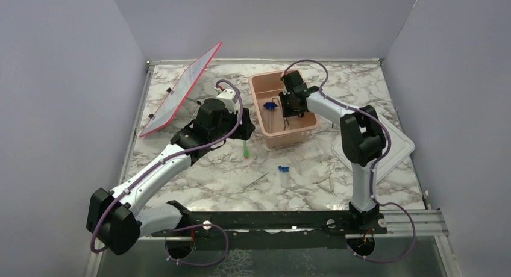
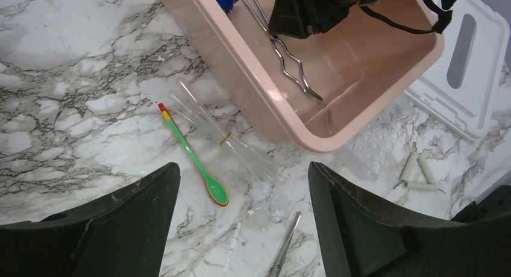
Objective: Organize the chemistry lab equipment
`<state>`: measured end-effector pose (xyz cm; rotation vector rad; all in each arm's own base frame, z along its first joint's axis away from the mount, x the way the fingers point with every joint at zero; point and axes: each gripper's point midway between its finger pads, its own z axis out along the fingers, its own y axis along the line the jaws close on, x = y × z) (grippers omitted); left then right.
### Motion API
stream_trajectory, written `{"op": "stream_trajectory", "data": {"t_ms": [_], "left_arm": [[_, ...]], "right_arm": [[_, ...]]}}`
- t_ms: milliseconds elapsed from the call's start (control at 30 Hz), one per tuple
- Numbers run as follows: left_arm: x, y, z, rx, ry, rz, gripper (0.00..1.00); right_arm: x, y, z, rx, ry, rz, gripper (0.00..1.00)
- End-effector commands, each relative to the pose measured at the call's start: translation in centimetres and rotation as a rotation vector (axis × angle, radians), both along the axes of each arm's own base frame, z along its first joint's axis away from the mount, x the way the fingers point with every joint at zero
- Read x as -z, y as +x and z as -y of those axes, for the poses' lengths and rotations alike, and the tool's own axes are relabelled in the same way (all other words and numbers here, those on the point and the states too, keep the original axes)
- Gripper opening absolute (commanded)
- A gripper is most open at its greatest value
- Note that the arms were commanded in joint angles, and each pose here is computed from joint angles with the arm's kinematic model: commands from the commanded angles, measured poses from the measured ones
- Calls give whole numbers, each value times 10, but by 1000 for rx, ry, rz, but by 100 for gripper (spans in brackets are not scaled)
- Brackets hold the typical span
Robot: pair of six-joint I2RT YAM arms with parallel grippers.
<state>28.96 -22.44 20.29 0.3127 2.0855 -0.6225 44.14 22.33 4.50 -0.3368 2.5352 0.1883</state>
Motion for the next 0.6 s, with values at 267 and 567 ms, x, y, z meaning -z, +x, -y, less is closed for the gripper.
{"op": "stream_trajectory", "data": {"t_ms": [267,567], "left_arm": [[13,9,-6,-66,20,-26,80],[62,12,9,-205,-65,-290,56]], "right_arm": [[-110,0,-2,30,128,174,32],[-174,-49,-7,-17,337,253,36]]}}
